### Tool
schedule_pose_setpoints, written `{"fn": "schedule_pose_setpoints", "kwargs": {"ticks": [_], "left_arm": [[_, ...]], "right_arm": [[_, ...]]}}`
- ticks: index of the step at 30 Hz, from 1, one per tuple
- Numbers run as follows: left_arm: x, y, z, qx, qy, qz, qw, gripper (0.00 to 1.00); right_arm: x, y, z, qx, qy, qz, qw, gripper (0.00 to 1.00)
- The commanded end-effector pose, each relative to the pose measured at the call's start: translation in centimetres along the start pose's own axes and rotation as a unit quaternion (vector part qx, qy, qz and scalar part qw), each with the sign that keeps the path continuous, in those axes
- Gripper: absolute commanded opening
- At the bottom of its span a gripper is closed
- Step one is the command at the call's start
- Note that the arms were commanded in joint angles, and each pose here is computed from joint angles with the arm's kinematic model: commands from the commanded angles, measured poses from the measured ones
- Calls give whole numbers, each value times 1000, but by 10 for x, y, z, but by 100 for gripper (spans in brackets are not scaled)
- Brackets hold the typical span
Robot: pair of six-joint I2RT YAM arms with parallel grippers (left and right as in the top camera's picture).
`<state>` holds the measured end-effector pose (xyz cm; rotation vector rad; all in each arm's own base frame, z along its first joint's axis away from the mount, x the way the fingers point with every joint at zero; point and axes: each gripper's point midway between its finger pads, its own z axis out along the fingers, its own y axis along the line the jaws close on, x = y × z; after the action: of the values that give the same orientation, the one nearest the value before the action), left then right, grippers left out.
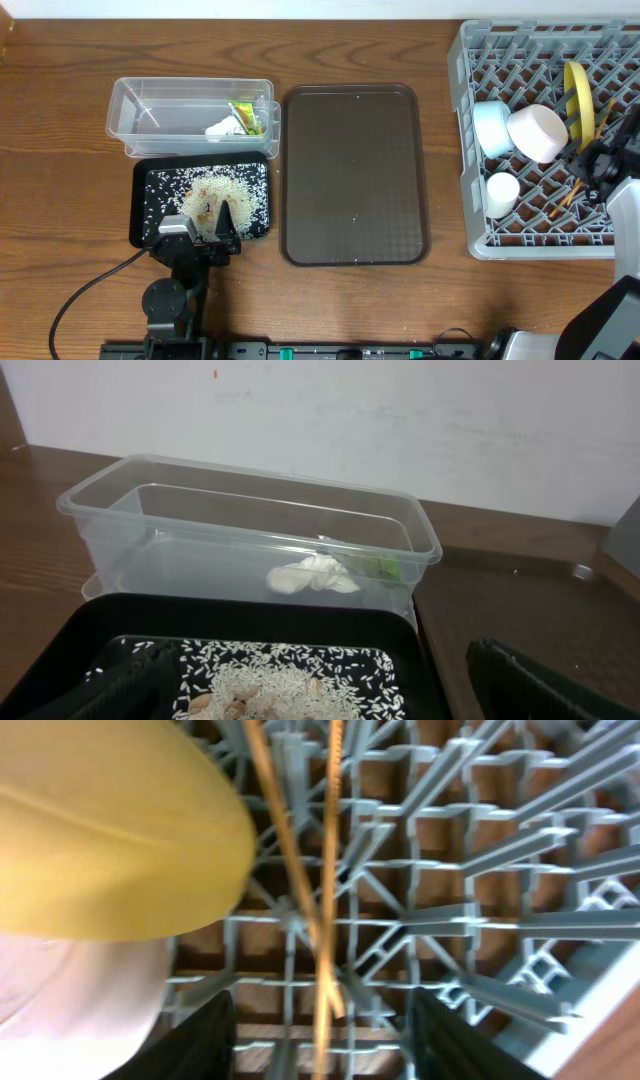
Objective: Sort waste into correct bins and load items into the dishwasher rack
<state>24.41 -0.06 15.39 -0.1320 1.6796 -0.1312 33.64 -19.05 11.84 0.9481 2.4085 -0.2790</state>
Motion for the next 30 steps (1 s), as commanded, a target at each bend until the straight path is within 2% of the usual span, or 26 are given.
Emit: {"fn": "schedule_pose_setpoints", "kwargs": {"ticks": [1, 5, 8, 11, 15, 17, 18, 19, 25, 27, 30], "left_arm": [[15, 2, 2, 0, 18, 6, 1000, 93], [15, 2, 2, 0, 18, 6, 1000, 94], [15, 2, 2, 0, 18, 6, 1000, 94], [15, 2, 2, 0, 18, 6, 1000, 93], [15, 2, 2, 0, 18, 6, 1000, 94], [15, 2, 2, 0, 18, 6, 1000, 94], [15, 2, 2, 0, 18, 6, 1000, 94], [15, 2, 2, 0, 18, 6, 1000, 93], [15, 2, 2, 0, 18, 6, 1000, 94], [15, 2, 2, 0, 18, 6, 1000, 94], [15, 2, 2, 0, 18, 6, 1000, 94]], "right_arm": [[-8, 21, -26, -63, -22, -4, 998, 59], [-13, 57, -86, -170, -62, -21, 983, 59], [-4, 90, -142, -268, -85, -51, 958, 60], [23, 121, -204, -374, -91, -98, 918, 64], [66, 149, -267, -484, -93, -190, 849, 67], [84, 157, -289, -514, -91, -217, 825, 74], [90, 159, -295, -522, -89, -225, 818, 99], [97, 161, -301, -530, -88, -234, 811, 99], [116, 167, -313, -548, -72, -256, 793, 99], [118, 165, -310, -544, -63, -256, 796, 99], [121, 157, -294, -505, -62, -269, 818, 99]]}}
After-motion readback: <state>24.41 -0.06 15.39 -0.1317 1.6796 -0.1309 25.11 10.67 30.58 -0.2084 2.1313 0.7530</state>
